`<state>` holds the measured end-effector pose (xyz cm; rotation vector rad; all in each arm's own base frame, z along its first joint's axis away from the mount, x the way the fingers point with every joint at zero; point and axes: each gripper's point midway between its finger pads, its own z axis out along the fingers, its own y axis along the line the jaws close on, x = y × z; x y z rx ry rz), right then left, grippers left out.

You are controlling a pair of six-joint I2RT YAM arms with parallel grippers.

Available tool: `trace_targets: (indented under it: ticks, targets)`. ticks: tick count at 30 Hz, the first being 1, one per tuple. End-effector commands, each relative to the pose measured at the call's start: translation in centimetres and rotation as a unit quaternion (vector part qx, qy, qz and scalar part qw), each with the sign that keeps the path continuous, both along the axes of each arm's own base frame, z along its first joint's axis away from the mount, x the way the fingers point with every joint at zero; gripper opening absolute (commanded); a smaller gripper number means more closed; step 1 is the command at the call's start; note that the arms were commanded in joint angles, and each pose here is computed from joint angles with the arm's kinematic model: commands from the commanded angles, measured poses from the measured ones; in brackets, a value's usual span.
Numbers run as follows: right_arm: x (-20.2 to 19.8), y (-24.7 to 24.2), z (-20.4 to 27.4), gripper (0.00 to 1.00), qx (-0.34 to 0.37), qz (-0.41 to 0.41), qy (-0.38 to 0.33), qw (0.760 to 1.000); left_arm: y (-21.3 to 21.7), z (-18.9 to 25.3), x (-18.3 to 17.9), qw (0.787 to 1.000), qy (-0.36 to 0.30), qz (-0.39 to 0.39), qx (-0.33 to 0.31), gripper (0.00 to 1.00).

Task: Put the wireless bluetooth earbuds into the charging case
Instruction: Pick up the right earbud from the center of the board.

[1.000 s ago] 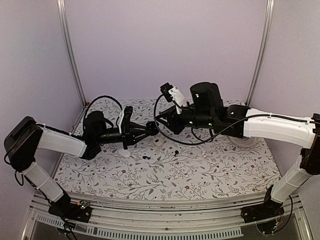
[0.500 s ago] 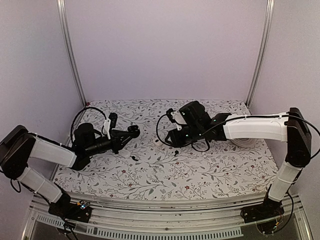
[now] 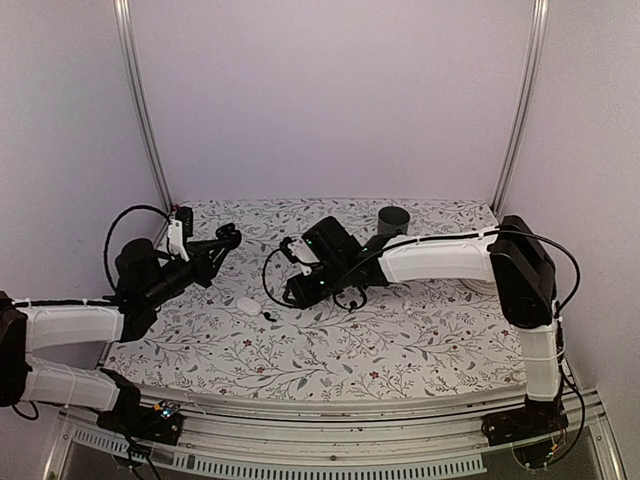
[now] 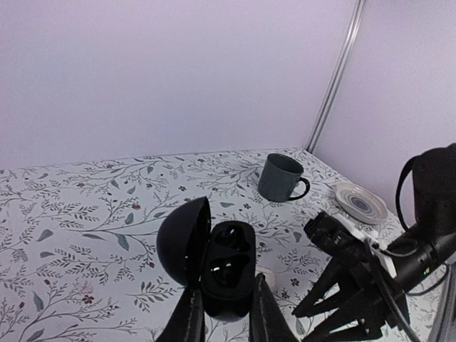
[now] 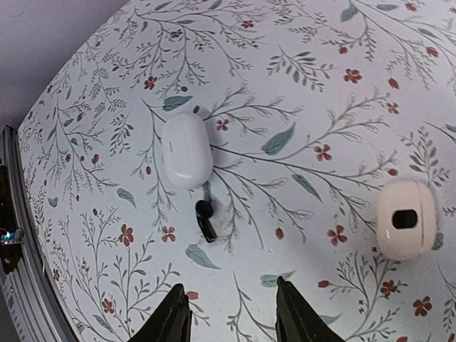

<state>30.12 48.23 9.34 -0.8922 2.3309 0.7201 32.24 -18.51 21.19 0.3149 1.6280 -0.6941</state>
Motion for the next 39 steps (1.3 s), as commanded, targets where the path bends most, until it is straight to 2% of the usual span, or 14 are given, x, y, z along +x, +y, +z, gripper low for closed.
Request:
trace_targets:
  ticks: [1,5,7,13,27,33,39]
  targets:
    - [-0.6,3.8,-0.8,0.44,0.011,0.076,-0.022,0.997,2.3,1.9,1.3,0.999,-0.001,0.037,-0.010,0.00]
    - [0.4,5.7,-1.9,0.45,0.001,0.094,-0.030,0.995,3.1,3.3,2.0,0.999,-0.007,0.038,-0.012,0.00]
    - [1.0,6.2,-4.0,0.44,-0.025,0.090,-0.022,0.995,3.5,3.7,2.4,0.999,-0.009,0.042,-0.013,0.00]
    - [1.2,6.1,-6.2,0.42,-0.050,0.072,-0.004,0.996,4.1,4.9,3.0,0.999,-0.017,0.044,-0.017,0.00]
    - [0.6,7.2,-8.2,0.42,-0.073,0.085,-0.018,0.994,4.4,4.4,3.4,0.999,-0.007,0.043,-0.022,0.00]
    - [0.1,7.6,-8.9,0.39,-0.095,0.090,-0.033,0.991,4.3,4.3,3.6,0.999,-0.004,0.040,-0.023,0.00]
    - [-0.5,7.1,-9.4,0.30,-0.132,0.087,-0.054,0.986,4.3,4.2,3.7,0.999,-0.001,0.040,-0.028,0.00]
